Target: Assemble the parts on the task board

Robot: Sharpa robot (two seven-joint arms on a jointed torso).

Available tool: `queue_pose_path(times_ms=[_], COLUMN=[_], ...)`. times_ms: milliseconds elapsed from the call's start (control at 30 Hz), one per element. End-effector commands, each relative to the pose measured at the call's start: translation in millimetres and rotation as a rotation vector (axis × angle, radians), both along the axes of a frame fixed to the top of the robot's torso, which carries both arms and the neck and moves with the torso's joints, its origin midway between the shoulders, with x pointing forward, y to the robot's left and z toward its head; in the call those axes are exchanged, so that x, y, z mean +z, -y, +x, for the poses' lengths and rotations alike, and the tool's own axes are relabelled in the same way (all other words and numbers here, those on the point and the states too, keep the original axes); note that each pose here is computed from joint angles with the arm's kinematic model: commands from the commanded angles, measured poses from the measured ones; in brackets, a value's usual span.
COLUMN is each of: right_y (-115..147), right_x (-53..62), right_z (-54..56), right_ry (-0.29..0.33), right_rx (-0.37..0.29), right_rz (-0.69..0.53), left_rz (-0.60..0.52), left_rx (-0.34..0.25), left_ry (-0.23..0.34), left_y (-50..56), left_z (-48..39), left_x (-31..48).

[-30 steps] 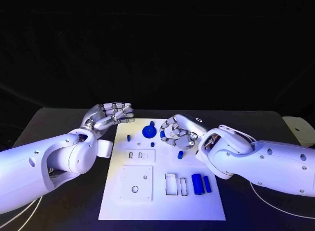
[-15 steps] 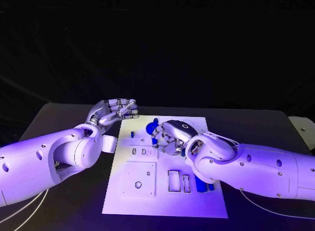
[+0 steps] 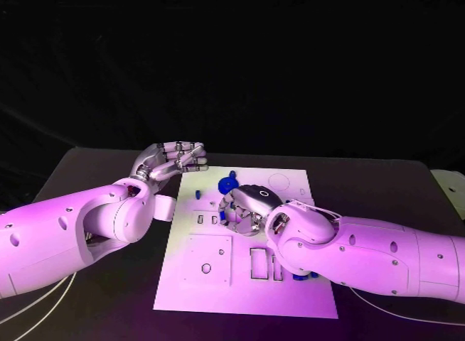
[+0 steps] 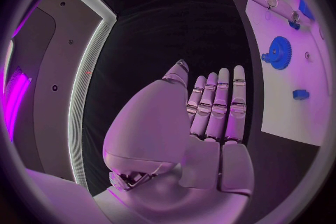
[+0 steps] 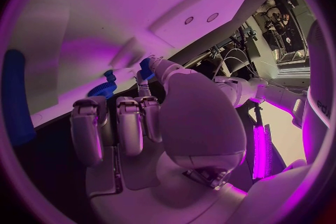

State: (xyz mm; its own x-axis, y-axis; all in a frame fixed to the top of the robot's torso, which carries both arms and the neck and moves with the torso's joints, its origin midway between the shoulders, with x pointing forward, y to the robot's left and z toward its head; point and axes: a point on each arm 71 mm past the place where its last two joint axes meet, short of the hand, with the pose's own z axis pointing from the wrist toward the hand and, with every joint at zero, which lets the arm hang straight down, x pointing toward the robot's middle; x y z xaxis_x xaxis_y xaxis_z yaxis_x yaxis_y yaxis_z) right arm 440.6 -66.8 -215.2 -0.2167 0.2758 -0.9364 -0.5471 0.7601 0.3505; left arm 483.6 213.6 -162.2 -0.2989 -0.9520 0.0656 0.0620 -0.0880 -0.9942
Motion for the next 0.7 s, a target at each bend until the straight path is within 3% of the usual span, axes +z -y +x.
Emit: queue_pose_path(times_ms=[33, 700], right_y=[-2.2, -3.1], right_x=[-3.3, -10.4], right_z=[-0.3, 0.3], right_ry=[-0.001, -0.026], right_rx=[0.01, 0.008], right_rz=[-0.041, -0.083], left_rz=[-0.01, -0.01], left_rx=[-0.021, -0.023], left_ry=[0.006, 0.004], left_y=[2.8, 3.1], left_z=[-0.3, -0.2], left_x=[1.2, 1.0])
